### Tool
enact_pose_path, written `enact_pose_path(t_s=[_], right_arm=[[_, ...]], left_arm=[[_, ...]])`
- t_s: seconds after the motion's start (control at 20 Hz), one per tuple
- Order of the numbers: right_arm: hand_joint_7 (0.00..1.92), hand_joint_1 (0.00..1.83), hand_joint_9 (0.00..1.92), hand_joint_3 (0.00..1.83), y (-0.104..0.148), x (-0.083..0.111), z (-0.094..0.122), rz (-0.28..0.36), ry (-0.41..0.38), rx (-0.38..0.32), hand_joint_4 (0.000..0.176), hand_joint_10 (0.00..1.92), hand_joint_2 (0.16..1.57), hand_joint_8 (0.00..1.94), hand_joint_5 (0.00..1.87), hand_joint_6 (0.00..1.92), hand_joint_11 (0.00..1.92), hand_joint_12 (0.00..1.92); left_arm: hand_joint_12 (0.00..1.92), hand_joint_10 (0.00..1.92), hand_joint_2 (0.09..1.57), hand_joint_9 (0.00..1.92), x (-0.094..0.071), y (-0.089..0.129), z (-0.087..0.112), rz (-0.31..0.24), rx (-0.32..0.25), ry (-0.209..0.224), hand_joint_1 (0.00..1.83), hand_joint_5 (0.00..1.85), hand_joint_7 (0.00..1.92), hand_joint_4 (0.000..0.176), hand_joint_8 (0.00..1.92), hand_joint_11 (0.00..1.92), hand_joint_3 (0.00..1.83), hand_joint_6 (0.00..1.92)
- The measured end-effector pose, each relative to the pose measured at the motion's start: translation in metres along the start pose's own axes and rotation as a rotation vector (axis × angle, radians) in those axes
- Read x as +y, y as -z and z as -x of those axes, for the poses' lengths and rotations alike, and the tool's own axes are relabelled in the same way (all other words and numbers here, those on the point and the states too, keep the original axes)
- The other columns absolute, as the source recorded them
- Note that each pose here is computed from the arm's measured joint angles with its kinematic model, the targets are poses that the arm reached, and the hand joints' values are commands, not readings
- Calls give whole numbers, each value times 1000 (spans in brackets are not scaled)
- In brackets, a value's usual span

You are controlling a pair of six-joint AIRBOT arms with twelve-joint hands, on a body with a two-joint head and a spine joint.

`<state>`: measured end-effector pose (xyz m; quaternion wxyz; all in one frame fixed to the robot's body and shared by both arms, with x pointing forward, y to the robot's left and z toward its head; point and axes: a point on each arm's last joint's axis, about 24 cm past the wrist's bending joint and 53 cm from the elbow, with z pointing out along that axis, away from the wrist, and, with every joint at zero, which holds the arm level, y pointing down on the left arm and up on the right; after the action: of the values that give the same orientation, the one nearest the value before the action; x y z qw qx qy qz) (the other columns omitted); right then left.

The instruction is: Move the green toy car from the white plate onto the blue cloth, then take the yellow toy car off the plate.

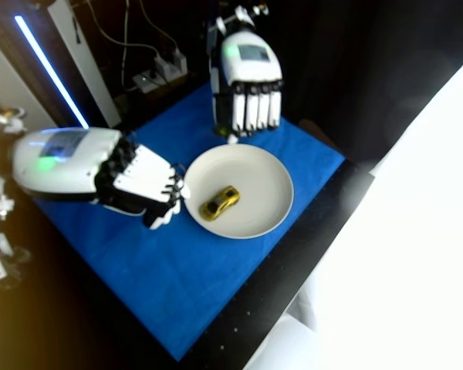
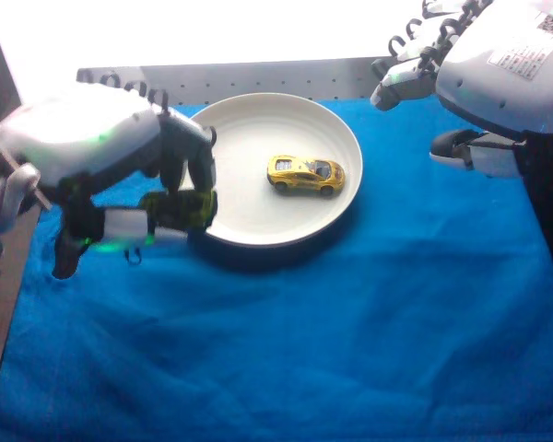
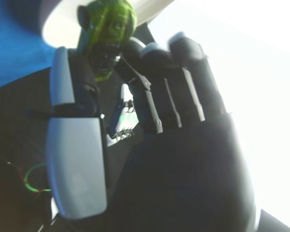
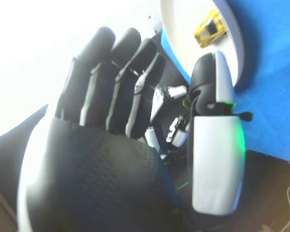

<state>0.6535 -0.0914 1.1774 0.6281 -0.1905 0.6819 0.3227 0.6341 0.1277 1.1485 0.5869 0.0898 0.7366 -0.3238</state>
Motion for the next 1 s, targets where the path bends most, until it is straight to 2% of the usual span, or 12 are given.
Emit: enact_pose_path(t_s=[0.15, 0.25, 0.4, 0.55, 0.65, 0.7, 0.75, 0.8, 0.85, 0.9, 0.95, 1.0], right_arm=[[732, 1184, 634, 0, 0, -1, 0, -5, -8, -2, 0, 1261, 1031, 794, 754, 373, 547, 1735], [698, 1191, 603, 0, 1, -3, -1, -9, -11, 1, 0, 1291, 1033, 843, 729, 436, 512, 1744], [676, 1201, 576, 5, 1, -4, -3, -15, -17, 6, 0, 1232, 1050, 801, 720, 434, 485, 1720], [698, 1195, 552, 1, 1, -4, -3, -15, -17, 6, 0, 1243, 1060, 715, 737, 346, 456, 1725], [719, 1190, 570, 0, 1, -5, -2, -18, -20, 4, 0, 1242, 1062, 717, 760, 297, 461, 1732], [712, 1184, 560, 1, 1, -6, -2, -20, -22, 4, 0, 1252, 1064, 723, 762, 281, 444, 1741], [707, 1170, 551, 0, 1, -6, -2, -20, -22, 4, 0, 1266, 1059, 730, 764, 268, 428, 1755], [699, 1164, 544, 0, 1, -6, -2, -20, -22, 4, 0, 1265, 1061, 725, 764, 263, 426, 1757], [693, 1154, 540, 1, 1, -6, -2, -21, -22, 4, 0, 1266, 1065, 719, 767, 257, 423, 1771], [688, 1147, 532, 1, 1, -6, -2, -21, -22, 4, 0, 1260, 1065, 715, 772, 257, 418, 1768], [710, 1173, 557, 0, 1, -6, -2, -21, -23, 4, 0, 1267, 1054, 729, 787, 265, 452, 1763], [705, 1180, 560, 0, 1, -6, -2, -20, -22, 4, 0, 1263, 1053, 743, 788, 272, 464, 1749]], left_arm=[[1921, 1630, 1172, 377, -13, 19, -17, -21, 34, -8, 1190, 873, 881, 0, 1297, 74, 0, 1081], [1921, 1604, 1179, 311, -14, 30, -25, -18, 53, -7, 1174, 874, 843, 28, 1304, 30, 1, 1115], [1921, 1569, 1180, 335, -9, 44, -39, 7, 90, 2, 1174, 878, 835, 32, 1303, 34, 0, 1119], [1921, 1695, 1215, 274, -4, 54, -54, 32, 126, 19, 1163, 850, 740, 0, 1497, 3, 4, 1119], [1921, 1713, 1229, 216, -1, 57, -60, 44, 142, 30, 1151, 830, 708, 0, 1514, 0, 4, 1177], [1921, 1668, 1248, 179, 0, 57, -59, 47, 139, 35, 1131, 793, 670, 14, 1515, 0, 6, 1266], [1823, 1482, 1251, 163, 0, 57, -58, 48, 137, 37, 934, 719, 497, 144, 1137, 0, 0, 1371], [1662, 1274, 1261, 180, 2, 58, -58, 52, 133, 40, 879, 682, 471, 170, 833, 0, 1, 1423], [1567, 1088, 1150, 214, 4, 59, -59, 63, 132, 48, 867, 494, 480, 120, 604, 0, 0, 933], [1425, 866, 1076, 213, 5, 59, -59, 64, 132, 49, 835, 458, 438, 115, 336, 0, 0, 546], [1328, 716, 1064, 135, 5, 59, -58, 64, 129, 50, 788, 404, 359, 152, 142, 0, 0, 259], [1201, 610, 1062, 96, 6, 60, -57, 65, 119, 59, 769, 386, 322, 152, 53, 0, 0, 104]])
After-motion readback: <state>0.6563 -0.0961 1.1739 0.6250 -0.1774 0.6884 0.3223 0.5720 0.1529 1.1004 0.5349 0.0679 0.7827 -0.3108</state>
